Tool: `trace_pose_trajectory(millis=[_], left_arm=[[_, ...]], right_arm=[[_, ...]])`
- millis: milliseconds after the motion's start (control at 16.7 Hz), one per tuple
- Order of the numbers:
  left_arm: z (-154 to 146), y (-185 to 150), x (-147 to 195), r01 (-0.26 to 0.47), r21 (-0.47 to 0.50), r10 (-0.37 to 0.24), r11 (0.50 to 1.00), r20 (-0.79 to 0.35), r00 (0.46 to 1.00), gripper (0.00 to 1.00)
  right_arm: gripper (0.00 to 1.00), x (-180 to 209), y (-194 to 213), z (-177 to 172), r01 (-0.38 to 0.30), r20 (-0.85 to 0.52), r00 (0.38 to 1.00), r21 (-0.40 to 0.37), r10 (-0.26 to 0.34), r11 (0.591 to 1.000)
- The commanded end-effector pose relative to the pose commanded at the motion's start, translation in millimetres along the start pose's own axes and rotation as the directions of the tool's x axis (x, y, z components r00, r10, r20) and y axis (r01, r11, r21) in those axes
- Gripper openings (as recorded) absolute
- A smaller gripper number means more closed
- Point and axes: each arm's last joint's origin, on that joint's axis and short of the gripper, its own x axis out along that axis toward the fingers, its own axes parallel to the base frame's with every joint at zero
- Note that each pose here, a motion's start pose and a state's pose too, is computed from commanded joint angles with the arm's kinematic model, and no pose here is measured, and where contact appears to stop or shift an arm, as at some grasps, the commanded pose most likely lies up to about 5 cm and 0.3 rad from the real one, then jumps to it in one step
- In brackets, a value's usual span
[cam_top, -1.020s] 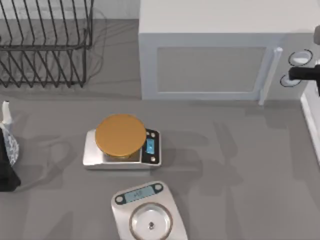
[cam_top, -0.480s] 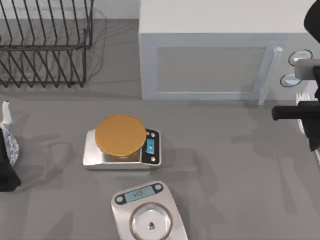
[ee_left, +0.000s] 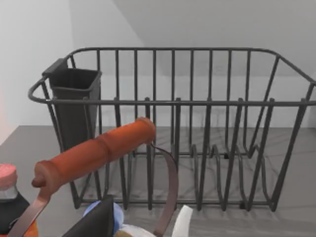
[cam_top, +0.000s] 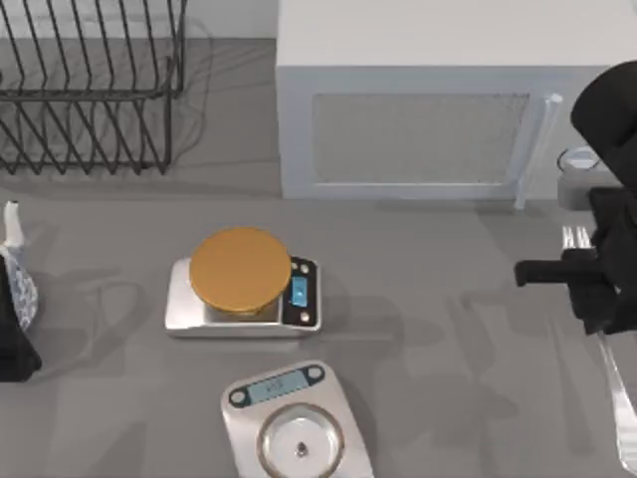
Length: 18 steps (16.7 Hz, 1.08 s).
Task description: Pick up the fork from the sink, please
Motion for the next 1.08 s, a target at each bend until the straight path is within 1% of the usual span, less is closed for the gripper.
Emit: trace_pose_trajectory(millis=[120, 240, 540, 1080], left_arm=[[0, 0, 0, 0.000, 0.000, 0.000, 1.000, 0.000, 1.000, 1.00], [0, 0, 0, 0.000, 0.000, 0.000, 1.000, 0.000, 1.000, 1.00], [0, 0, 0, 0.000, 0.000, 0.000, 1.000, 0.000, 1.000, 1.00], [0, 0, 0, 0.000, 0.000, 0.000, 1.000, 0.000, 1.000, 1.00]], right_arm=[[0.00, 23, -1, -3, 0.000, -0.001, 1.000, -0.001, 0.000, 1.000], [0.00, 38, -2, -6, 0.005, -0.011, 1.000, -0.001, -0.005, 1.000], [0.00, 42, -2, -7, 0.006, -0.014, 1.000, -0.002, -0.006, 1.000], [0.68, 42, -2, -7, 0.006, -0.014, 1.000, -0.002, -0.006, 1.000]])
